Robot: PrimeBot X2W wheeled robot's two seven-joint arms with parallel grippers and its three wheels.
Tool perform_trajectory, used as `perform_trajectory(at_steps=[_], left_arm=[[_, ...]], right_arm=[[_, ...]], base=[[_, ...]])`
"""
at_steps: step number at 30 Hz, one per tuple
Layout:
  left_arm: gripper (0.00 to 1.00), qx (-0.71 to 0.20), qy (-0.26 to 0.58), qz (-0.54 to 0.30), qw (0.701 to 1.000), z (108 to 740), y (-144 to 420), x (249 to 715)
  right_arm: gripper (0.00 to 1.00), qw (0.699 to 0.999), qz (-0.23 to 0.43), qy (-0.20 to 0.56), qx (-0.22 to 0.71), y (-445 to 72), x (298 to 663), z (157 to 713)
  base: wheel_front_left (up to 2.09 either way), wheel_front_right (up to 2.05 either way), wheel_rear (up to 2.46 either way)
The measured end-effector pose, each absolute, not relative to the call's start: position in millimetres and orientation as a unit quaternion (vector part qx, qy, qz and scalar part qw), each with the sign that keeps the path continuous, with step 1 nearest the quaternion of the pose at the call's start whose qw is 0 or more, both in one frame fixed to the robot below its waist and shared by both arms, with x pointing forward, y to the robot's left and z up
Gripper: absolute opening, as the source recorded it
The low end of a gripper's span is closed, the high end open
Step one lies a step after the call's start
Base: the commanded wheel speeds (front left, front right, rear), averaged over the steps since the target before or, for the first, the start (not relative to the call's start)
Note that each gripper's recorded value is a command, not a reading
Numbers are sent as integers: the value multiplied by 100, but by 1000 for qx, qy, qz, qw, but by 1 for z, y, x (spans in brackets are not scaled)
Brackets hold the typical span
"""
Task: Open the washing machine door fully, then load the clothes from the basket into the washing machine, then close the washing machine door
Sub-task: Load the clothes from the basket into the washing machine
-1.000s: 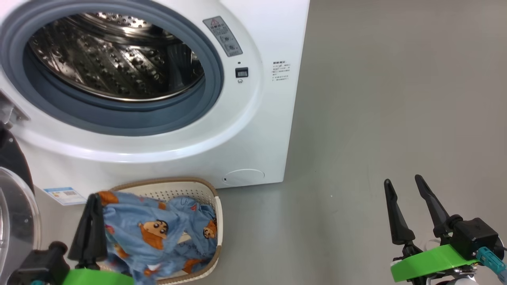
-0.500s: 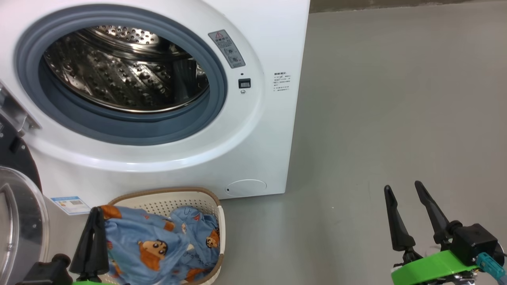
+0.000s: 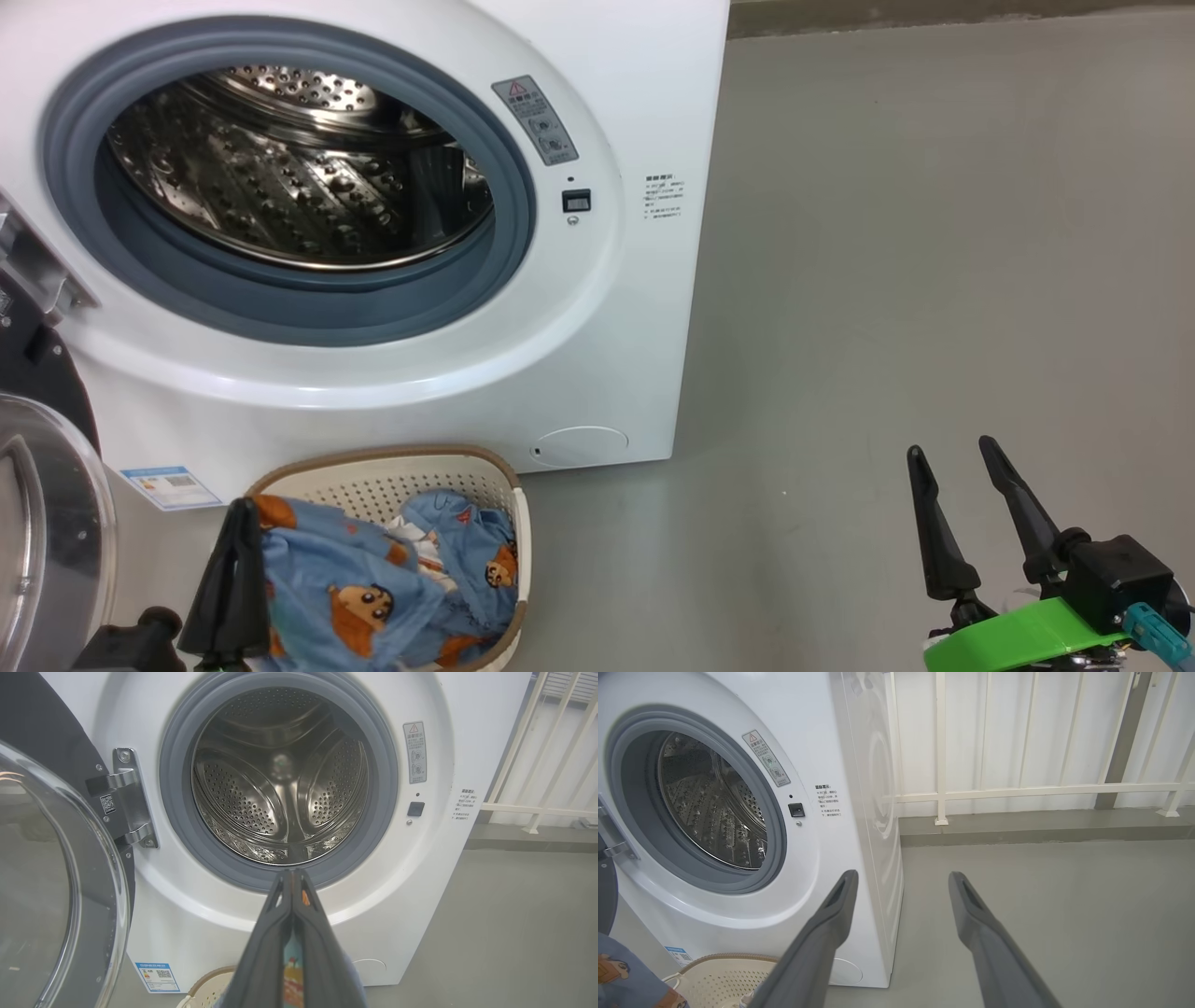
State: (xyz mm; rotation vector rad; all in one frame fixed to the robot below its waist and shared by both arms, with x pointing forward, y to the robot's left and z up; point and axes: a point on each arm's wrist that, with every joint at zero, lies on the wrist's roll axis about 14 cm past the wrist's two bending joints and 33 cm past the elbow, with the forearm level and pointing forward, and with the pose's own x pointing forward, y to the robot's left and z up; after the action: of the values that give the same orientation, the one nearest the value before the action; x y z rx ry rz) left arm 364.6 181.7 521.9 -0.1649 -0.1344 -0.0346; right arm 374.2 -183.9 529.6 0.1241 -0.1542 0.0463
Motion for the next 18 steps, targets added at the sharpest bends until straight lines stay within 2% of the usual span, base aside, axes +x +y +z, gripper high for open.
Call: perform_trajectory(at_steps=[8,18], left_arm=[[0,-92,-58,-18,994,516,179,373],[0,-102,-80,-37,991,528,166,424]], right_arm=[[100,996,17,-64,67,-187,377,520],[100,997,12,-38,72,-189,385,502]], base=[[0,0,0],[0,0,0]])
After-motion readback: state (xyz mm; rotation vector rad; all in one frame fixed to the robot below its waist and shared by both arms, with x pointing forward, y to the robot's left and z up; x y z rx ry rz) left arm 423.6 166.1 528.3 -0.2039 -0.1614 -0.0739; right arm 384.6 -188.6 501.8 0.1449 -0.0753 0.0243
